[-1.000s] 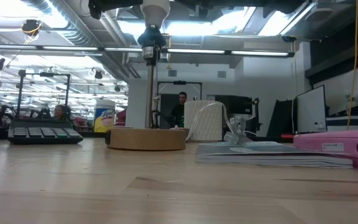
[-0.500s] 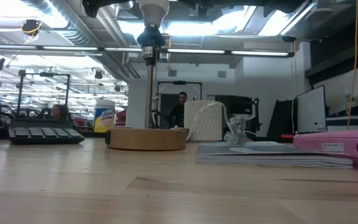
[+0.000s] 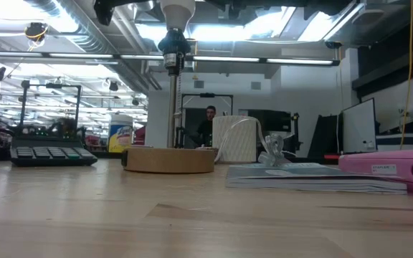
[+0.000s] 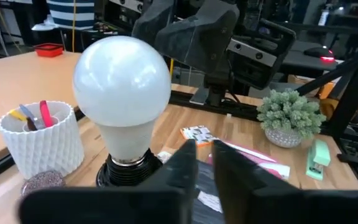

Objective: Screw lightbulb
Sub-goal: Insert the lightbulb into the lamp

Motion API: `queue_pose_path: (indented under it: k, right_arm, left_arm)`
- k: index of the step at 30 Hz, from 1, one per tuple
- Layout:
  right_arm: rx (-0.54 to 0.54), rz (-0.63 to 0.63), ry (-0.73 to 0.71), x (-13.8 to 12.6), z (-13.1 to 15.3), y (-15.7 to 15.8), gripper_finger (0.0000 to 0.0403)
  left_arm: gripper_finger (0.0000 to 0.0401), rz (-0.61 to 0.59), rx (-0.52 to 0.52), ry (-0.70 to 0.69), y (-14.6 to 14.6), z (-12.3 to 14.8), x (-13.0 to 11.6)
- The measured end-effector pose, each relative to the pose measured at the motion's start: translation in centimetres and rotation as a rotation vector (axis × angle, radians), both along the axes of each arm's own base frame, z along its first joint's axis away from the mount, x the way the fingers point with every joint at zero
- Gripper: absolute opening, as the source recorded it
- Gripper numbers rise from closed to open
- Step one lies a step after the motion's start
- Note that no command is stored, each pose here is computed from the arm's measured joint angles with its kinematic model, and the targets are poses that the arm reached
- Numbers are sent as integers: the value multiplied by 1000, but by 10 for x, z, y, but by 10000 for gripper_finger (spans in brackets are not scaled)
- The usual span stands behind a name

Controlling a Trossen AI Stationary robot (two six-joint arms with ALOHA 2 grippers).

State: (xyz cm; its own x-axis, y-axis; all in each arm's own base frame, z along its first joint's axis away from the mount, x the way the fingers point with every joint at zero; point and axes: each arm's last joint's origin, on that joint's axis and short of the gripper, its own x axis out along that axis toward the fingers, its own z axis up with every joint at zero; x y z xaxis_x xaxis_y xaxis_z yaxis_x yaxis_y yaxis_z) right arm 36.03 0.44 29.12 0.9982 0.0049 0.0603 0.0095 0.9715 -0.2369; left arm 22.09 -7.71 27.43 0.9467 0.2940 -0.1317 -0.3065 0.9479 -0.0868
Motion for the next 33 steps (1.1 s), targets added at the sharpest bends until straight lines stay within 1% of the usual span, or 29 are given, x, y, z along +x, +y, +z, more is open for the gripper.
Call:
queue_pose_path:
  k: [1, 3, 8, 13, 25, 28, 33]
  right_arm:
    - [0, 0, 0, 0, 0, 0, 62]
    - [0, 0, 0, 0, 0, 0, 62]
    - [0, -1, 0, 0, 0, 0, 62]
    - [0, -7, 0, 0, 0, 0, 62]
    - [2, 1, 4, 0, 0, 0, 62]
    - [28, 36, 4, 0, 0, 1, 62]
    - [31, 56, 5, 0, 0, 2, 62]
  left_arm:
    - [18, 5, 0, 0, 1, 0, 0]
    - [6, 22, 0, -1, 5, 0, 2]
    - [15, 61, -3, -15, 14, 1, 5]
    - [3, 85, -1, -15, 19, 2, 6]
    - [2, 103, 3, -12, 22, 1, 7]
    - [2, 125, 10, -4, 22, 0, 6]
    - [1, 159, 19, 4, 23, 0, 6]
